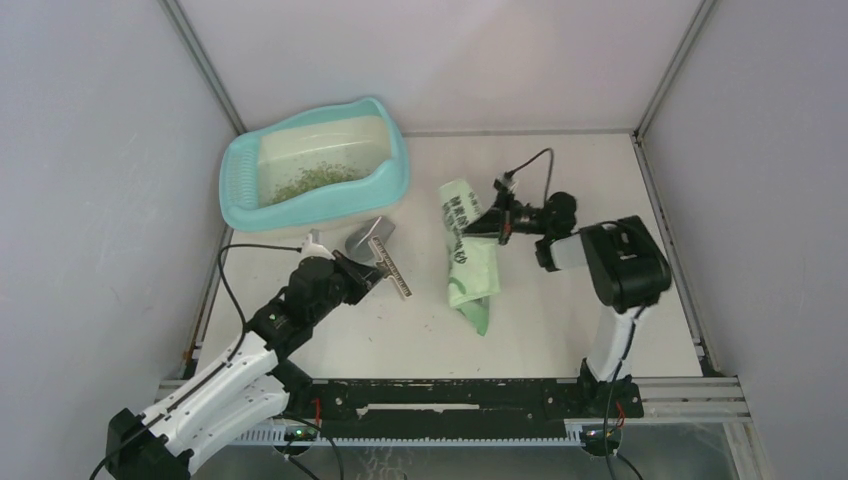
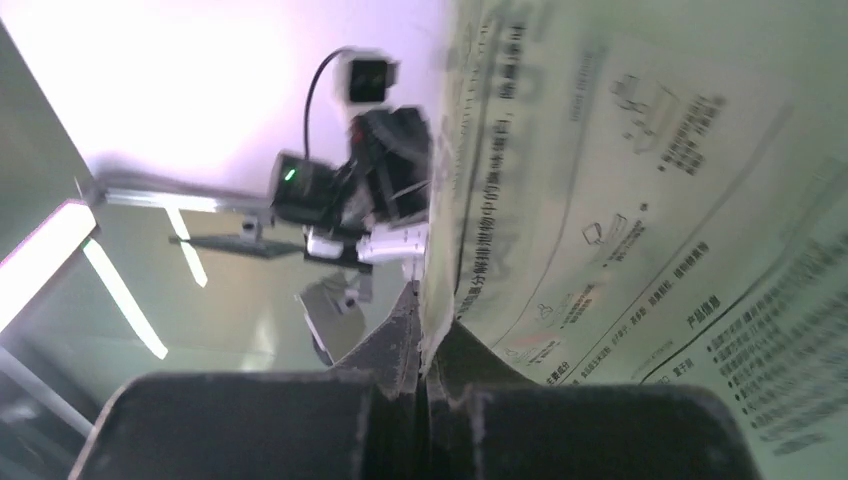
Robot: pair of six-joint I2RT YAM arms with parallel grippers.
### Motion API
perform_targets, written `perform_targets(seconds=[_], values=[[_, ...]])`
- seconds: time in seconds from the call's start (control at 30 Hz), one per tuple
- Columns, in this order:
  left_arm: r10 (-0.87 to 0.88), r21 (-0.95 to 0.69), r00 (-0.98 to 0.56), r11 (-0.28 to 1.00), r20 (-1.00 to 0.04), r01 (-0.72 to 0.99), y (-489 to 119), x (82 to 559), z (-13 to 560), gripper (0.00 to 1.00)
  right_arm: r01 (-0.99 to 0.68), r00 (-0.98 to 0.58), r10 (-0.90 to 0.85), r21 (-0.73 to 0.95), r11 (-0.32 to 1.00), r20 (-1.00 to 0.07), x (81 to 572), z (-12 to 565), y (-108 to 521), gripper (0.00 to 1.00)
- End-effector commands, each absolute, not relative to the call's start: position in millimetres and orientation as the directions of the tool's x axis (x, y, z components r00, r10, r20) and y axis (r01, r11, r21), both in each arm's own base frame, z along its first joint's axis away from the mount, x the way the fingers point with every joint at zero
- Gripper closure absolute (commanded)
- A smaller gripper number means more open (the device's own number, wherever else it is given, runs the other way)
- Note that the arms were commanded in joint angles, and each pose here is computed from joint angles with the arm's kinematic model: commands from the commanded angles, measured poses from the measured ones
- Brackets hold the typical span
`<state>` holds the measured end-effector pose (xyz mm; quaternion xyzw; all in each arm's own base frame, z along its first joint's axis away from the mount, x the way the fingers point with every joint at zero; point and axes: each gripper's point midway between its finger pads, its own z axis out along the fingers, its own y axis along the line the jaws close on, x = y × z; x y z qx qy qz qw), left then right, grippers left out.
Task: Fill the litter box with clean litter
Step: Adjust the cat litter bag at the center of the board.
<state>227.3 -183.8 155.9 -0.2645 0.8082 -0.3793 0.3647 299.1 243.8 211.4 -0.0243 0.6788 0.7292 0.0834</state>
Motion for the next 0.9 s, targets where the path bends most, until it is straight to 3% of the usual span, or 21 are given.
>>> perform_targets(seconds=[0.0, 0.17, 0.33, 0.53, 0.7, 0.87], values=[[-0.712, -0.869, -0.600, 0.492, -0.365, -0.054, -198, 227, 181, 0.98, -0.156, -0.981, 0.126, 0.984, -0.083, -0.145, 306, 168, 296, 1.00], [-0.719, -0.857, -0.587, 0.508, -0.372, -0.080, -184, 217, 168, 0.97, -0.091, -0.992, 0.094, 0.992, -0.086, -0.083, 287, 134, 342, 1.00], [-0.725, -0.847, -0.575, 0.523, -0.380, -0.099, -175, 211, 159, 0.97, -0.119, -0.992, 0.066, 0.986, -0.118, -0.112, 284, 158, 344, 1.00], [-0.724, -0.848, -0.570, 0.523, -0.389, -0.085, -176, 213, 168, 0.97, -0.201, -0.978, 0.085, 0.972, -0.124, -0.192, 288, 200, 288, 1.00], [-0.708, -0.847, -0.587, 0.526, -0.391, -0.070, -183, 217, 171, 0.97, -0.309, -0.933, 0.225, 0.946, -0.095, -0.282, 293, 243, 219, 1.00], [-0.670, -0.830, -0.623, 0.554, -0.403, -0.058, -195, 224, 176, 0.97, -0.426, -0.836, 0.360, 0.903, 0.053, -0.415, 296, 285, 164, 1.00]])
